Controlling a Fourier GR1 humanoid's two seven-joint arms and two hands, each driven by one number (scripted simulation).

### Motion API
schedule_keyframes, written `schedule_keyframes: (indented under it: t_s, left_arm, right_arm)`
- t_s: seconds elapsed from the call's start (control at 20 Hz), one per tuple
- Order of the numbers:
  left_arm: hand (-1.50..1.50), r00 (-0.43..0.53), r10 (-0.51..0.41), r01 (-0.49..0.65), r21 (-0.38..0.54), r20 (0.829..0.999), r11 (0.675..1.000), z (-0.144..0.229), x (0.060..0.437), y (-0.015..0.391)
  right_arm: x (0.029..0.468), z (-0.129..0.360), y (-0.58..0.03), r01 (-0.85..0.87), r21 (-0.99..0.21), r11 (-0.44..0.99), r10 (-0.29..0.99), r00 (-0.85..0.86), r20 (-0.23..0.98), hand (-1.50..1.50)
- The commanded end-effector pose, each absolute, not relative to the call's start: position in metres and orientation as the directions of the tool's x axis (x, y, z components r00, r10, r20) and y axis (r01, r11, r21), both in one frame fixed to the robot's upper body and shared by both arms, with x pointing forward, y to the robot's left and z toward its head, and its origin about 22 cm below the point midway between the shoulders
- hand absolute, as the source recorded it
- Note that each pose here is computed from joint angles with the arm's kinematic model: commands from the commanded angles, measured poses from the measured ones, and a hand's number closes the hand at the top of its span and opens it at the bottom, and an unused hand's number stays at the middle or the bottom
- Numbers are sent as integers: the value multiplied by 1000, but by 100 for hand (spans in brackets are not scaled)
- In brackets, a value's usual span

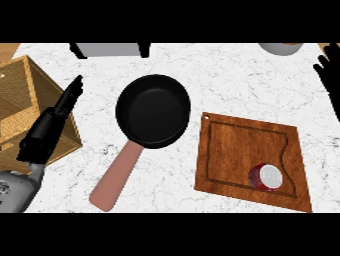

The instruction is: Pick the can from the cutting board and place it in the pot

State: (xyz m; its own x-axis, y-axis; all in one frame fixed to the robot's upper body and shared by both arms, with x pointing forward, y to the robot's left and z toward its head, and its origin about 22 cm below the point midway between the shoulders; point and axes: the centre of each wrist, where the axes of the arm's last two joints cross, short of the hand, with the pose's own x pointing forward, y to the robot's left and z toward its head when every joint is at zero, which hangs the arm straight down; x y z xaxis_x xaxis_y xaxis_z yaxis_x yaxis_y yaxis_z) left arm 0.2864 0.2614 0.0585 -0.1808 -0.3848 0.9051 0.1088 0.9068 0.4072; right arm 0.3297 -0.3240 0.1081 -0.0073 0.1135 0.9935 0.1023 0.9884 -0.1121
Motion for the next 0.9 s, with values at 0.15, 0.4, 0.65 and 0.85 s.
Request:
schedule_keyframes:
  t_s: [0.15,0.4,0.65,0.85]
  left_arm:
    - [0,42,-281,186,269,959,945,18,274,250]
    - [0,272,-192,194,142,943,971,-25,243,256]
    - [0,280,-161,187,110,946,976,-31,241,242]
    - [0,267,-165,222,106,950,969,-13,246,249]
  right_arm:
    - [305,90,-265,-509,-302,806,301,-87,950,150]
    - [284,107,-268,-302,-582,755,361,-550,753,-150]
    - [241,65,-268,-384,-362,849,19,-664,748,-150]
    - [202,92,-307,-448,-471,760,92,-643,760,-150]
